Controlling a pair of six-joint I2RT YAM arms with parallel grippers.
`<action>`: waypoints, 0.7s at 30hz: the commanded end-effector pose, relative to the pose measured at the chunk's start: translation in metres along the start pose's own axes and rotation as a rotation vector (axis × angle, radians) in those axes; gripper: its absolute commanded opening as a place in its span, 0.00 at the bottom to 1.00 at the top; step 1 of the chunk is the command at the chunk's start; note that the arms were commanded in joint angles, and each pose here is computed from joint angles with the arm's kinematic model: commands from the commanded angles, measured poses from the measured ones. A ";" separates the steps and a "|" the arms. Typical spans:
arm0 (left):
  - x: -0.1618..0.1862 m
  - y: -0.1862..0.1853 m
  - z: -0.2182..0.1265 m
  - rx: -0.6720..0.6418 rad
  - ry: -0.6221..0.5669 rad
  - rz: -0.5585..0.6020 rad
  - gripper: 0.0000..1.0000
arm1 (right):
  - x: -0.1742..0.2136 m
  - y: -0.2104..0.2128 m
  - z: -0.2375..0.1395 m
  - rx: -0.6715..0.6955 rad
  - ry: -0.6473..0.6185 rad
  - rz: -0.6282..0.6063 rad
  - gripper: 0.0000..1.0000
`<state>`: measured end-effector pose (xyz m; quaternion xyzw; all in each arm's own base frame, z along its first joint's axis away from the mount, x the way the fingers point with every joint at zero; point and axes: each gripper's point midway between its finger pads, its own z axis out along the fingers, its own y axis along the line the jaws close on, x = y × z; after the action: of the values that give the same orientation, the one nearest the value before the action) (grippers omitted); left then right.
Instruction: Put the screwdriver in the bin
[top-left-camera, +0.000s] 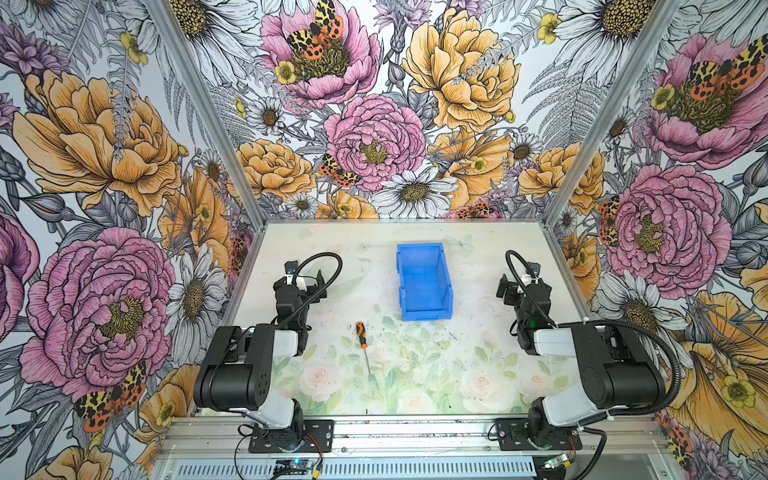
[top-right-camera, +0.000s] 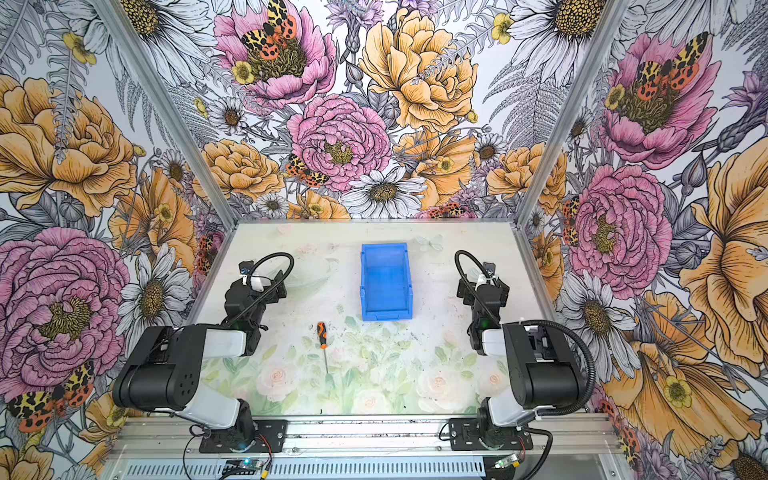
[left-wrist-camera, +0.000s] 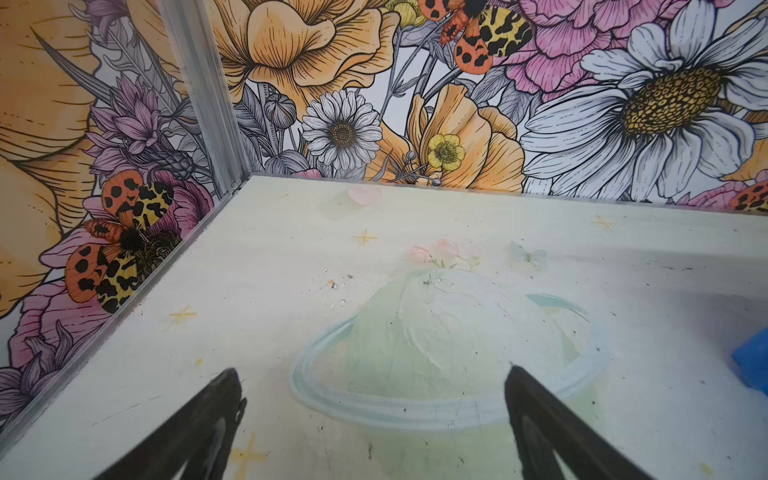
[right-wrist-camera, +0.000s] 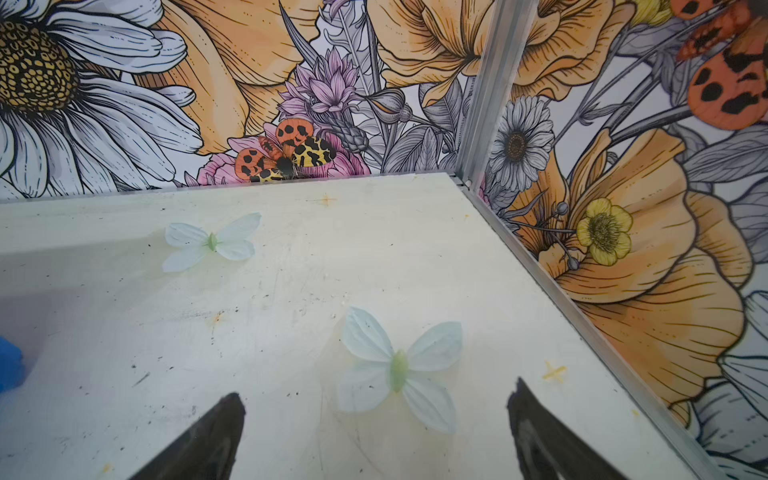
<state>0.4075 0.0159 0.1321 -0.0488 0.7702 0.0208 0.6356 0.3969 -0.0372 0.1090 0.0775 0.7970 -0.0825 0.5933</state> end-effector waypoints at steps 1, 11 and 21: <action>0.004 -0.001 -0.001 0.011 0.004 0.011 0.99 | -0.004 0.001 -0.001 -0.010 -0.019 0.000 1.00; 0.004 -0.001 -0.001 0.011 0.003 0.011 0.99 | -0.004 0.001 0.000 -0.011 -0.020 -0.001 1.00; 0.004 -0.001 0.000 0.015 0.006 0.009 0.99 | -0.004 0.002 0.000 -0.012 -0.017 0.001 1.00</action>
<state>0.4075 0.0159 0.1320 -0.0488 0.7703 0.0209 0.6354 0.3969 -0.0372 0.1090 0.0775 0.7970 -0.0825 0.5933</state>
